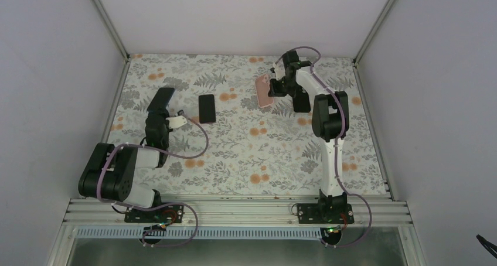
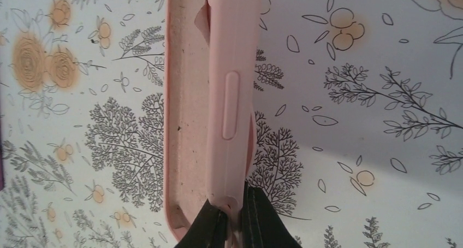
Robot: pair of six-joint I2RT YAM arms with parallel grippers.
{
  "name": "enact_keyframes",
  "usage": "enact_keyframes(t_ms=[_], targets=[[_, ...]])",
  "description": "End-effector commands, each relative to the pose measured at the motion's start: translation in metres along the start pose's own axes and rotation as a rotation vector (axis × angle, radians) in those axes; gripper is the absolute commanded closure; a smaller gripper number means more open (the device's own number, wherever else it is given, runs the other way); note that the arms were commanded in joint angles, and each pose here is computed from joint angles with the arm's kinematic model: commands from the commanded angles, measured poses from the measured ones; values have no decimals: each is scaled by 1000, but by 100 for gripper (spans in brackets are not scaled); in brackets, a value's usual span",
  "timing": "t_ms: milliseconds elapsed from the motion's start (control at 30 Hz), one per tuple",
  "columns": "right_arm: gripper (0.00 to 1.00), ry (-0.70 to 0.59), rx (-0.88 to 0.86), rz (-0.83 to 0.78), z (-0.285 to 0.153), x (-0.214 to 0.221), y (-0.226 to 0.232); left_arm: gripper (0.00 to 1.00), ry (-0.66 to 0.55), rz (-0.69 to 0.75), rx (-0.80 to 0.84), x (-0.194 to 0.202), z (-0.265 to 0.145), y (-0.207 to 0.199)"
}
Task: Take the phone out of the phone case
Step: Place the phone case at the center of the board.
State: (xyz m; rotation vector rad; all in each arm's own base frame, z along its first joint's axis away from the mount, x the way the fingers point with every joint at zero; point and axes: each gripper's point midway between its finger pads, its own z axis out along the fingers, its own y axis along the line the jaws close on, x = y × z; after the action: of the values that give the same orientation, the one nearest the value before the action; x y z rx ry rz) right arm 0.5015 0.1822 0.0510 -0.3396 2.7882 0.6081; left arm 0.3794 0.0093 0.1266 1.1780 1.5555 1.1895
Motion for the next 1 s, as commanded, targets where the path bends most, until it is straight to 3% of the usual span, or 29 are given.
enact_keyframes(t_ms=[0,367,667,767,967], targets=[[97,70,129,-23,9,17,-27,98,-19,41,2,0,-2,-13],[96,163,142,-31,14,40,-34,96,-30,111,174,1,-9,-59],[76,260,189,-69,14,61,-44,65,-24,115,465,-2,-17,-103],[76,279,210,-76,10,66,-50,62,-20,129,513,-1,-22,-112],[61,326,281,-143,-3,76,-61,30,-37,99,698,-9,-41,-129]])
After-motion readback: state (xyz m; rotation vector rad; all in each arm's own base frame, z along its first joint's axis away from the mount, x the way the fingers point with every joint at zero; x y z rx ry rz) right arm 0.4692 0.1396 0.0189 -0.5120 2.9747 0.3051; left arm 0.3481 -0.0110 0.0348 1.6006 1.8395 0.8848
